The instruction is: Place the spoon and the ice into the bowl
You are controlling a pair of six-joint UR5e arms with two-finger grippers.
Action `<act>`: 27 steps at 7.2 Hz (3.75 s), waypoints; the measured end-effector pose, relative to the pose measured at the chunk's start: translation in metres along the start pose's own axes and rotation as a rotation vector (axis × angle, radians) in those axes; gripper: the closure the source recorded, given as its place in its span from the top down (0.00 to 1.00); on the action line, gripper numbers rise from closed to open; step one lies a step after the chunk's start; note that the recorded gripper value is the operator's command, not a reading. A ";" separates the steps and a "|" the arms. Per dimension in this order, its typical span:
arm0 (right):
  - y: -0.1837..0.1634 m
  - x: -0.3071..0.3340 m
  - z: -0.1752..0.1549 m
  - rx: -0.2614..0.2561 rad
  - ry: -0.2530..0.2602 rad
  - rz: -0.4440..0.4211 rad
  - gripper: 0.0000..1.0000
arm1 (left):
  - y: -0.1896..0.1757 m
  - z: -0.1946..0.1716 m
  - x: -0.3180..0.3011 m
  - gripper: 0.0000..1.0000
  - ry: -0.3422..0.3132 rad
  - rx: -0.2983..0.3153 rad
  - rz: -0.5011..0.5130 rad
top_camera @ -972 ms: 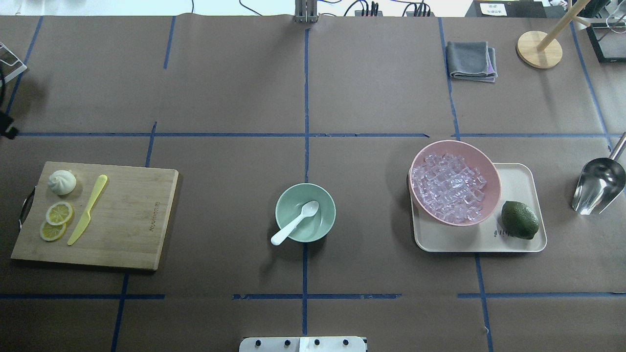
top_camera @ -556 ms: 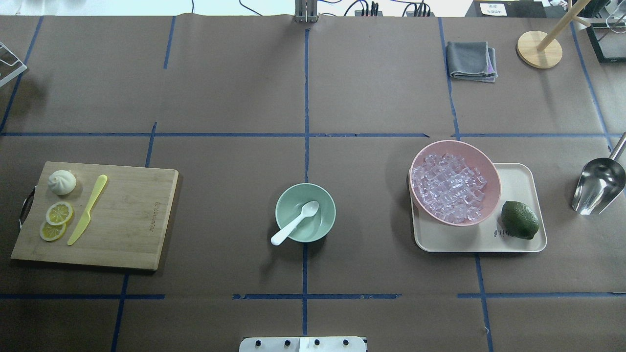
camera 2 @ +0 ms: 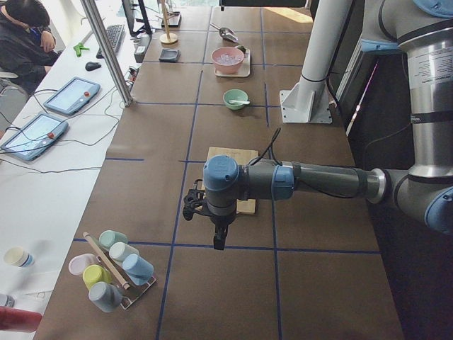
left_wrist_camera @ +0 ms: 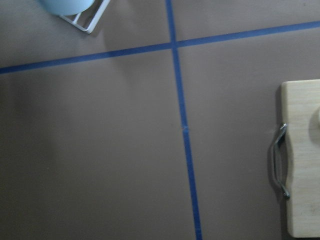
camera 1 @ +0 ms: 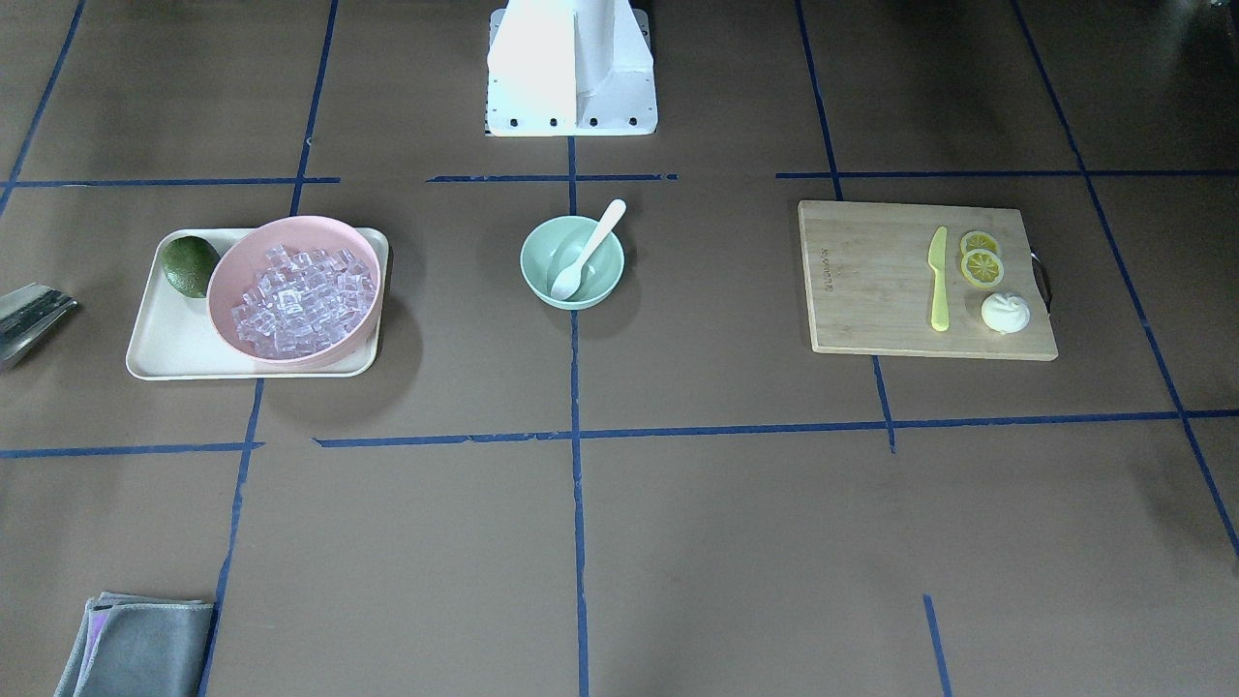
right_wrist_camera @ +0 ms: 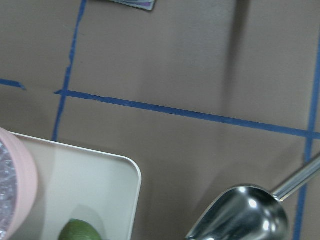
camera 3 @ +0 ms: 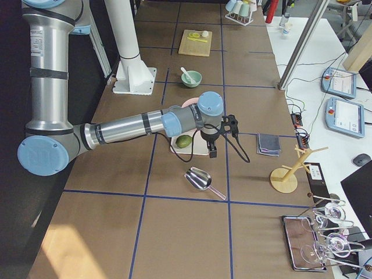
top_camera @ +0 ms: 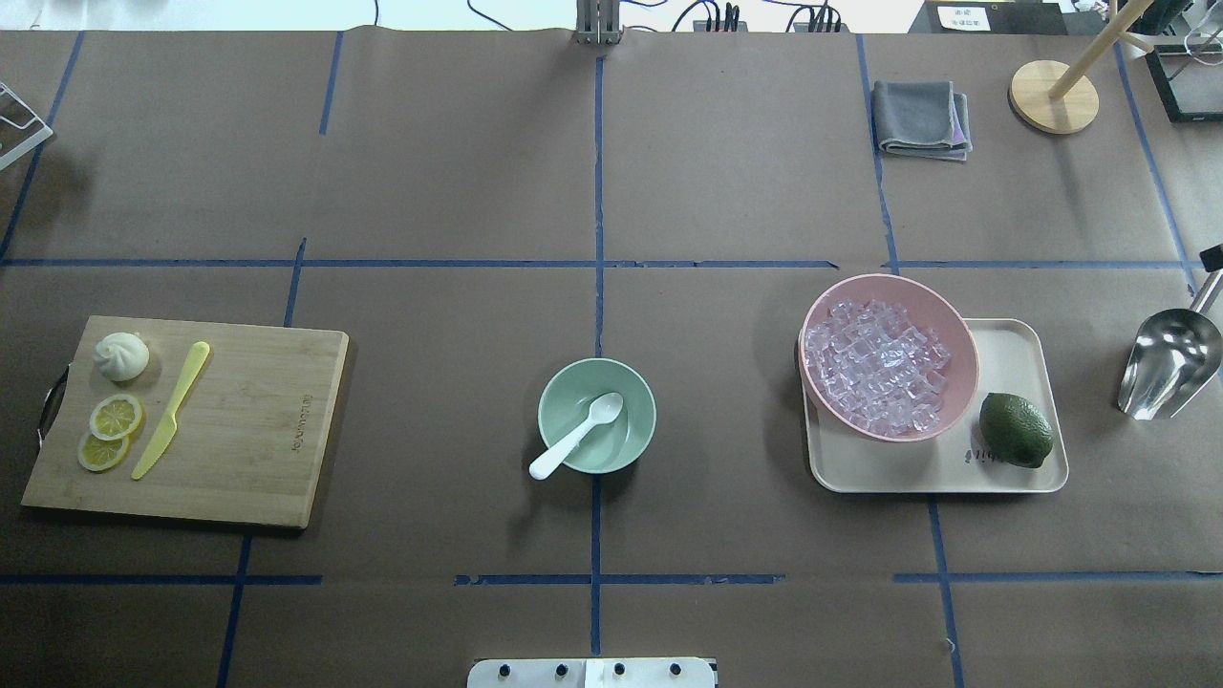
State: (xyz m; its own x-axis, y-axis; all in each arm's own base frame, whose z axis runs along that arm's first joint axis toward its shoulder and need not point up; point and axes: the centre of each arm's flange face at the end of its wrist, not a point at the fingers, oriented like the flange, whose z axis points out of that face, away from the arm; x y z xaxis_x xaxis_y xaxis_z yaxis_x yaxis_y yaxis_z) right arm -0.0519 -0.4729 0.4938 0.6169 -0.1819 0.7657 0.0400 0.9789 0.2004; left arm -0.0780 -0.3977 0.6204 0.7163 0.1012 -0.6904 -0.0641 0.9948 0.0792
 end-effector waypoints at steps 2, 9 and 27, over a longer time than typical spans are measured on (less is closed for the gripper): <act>-0.001 -0.086 0.015 -0.006 0.003 -0.034 1.00 | 0.012 0.003 0.000 1.00 0.032 -0.003 -0.011; 0.010 -0.261 0.124 0.021 0.133 -0.114 0.97 | 0.020 0.001 0.000 1.00 0.050 0.004 -0.019; 0.006 -0.278 0.174 -0.040 0.154 -0.128 0.00 | 0.032 0.001 -0.005 1.00 0.051 0.004 -0.037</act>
State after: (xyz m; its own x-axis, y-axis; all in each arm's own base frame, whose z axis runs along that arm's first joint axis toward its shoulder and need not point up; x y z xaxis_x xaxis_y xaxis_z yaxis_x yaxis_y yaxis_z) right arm -0.3599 -0.4327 0.3885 0.7173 -0.2916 0.6328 0.1552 0.9522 0.2630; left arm -0.0833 -0.3666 0.6270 0.6814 0.0653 -0.7290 -0.0360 0.9978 0.0557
